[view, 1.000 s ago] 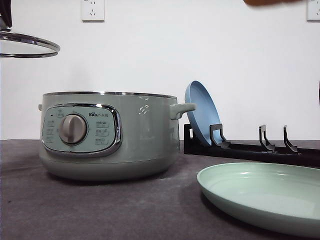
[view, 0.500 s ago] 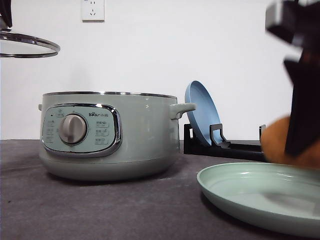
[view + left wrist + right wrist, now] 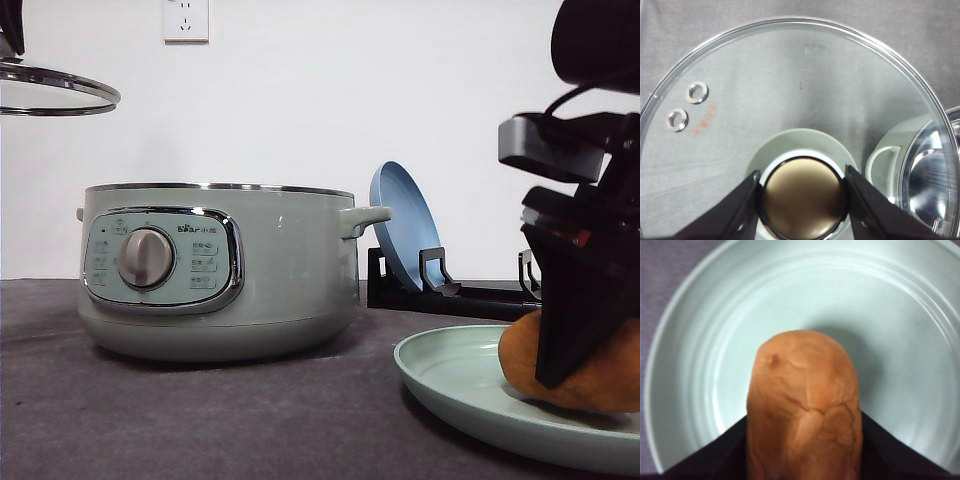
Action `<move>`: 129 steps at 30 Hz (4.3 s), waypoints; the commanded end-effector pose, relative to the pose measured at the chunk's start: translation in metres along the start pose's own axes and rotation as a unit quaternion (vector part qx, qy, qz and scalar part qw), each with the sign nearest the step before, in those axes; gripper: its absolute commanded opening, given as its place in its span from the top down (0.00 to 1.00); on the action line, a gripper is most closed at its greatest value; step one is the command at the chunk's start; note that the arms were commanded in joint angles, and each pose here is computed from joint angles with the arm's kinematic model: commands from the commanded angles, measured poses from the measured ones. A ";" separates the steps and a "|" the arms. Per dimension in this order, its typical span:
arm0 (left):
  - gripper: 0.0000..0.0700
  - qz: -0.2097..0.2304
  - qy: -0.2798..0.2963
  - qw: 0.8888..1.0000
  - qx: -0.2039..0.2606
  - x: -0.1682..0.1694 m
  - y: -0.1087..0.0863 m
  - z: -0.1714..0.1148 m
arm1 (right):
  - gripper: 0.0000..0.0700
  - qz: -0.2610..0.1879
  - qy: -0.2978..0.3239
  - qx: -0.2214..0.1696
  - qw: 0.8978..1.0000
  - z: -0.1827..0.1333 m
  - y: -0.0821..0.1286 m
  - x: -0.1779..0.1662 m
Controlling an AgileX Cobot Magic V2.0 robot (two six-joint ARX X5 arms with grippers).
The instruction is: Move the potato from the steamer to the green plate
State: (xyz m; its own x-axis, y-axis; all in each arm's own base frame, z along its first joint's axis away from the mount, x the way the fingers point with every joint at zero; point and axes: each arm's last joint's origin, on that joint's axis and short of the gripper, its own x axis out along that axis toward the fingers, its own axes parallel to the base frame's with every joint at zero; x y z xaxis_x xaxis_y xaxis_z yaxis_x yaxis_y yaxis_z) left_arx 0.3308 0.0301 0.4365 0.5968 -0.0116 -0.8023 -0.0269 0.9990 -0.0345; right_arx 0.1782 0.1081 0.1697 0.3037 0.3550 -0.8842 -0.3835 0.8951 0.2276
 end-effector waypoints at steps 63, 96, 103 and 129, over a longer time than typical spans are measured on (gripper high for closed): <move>1.00 -0.100 -0.029 0.988 0.115 -0.018 -0.104 -0.006 | 0.00 0.066 -0.311 -0.014 0.948 -0.038 0.037 -0.282; 1.00 -0.167 0.018 0.960 0.226 0.005 -0.186 -0.043 | 0.00 0.065 -0.308 -0.011 0.949 -0.039 0.037 -0.281; 1.00 -0.165 0.025 0.959 0.229 0.027 -0.190 -0.049 | 0.00 0.065 -0.308 -0.011 0.949 -0.039 0.037 -0.281; 1.00 -0.166 0.023 0.953 0.253 0.071 -0.205 -0.049 | 0.00 0.065 -0.308 -0.012 0.949 -0.039 0.037 -0.281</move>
State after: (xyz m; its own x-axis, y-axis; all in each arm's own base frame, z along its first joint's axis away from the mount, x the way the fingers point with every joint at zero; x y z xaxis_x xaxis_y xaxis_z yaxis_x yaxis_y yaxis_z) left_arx 0.3357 -0.1727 0.3541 0.4443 -0.3036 -0.8429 0.5355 0.8443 -0.0218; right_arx 0.0446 0.0300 0.4066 0.6976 0.5524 -0.4562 -0.4672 0.8335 0.2950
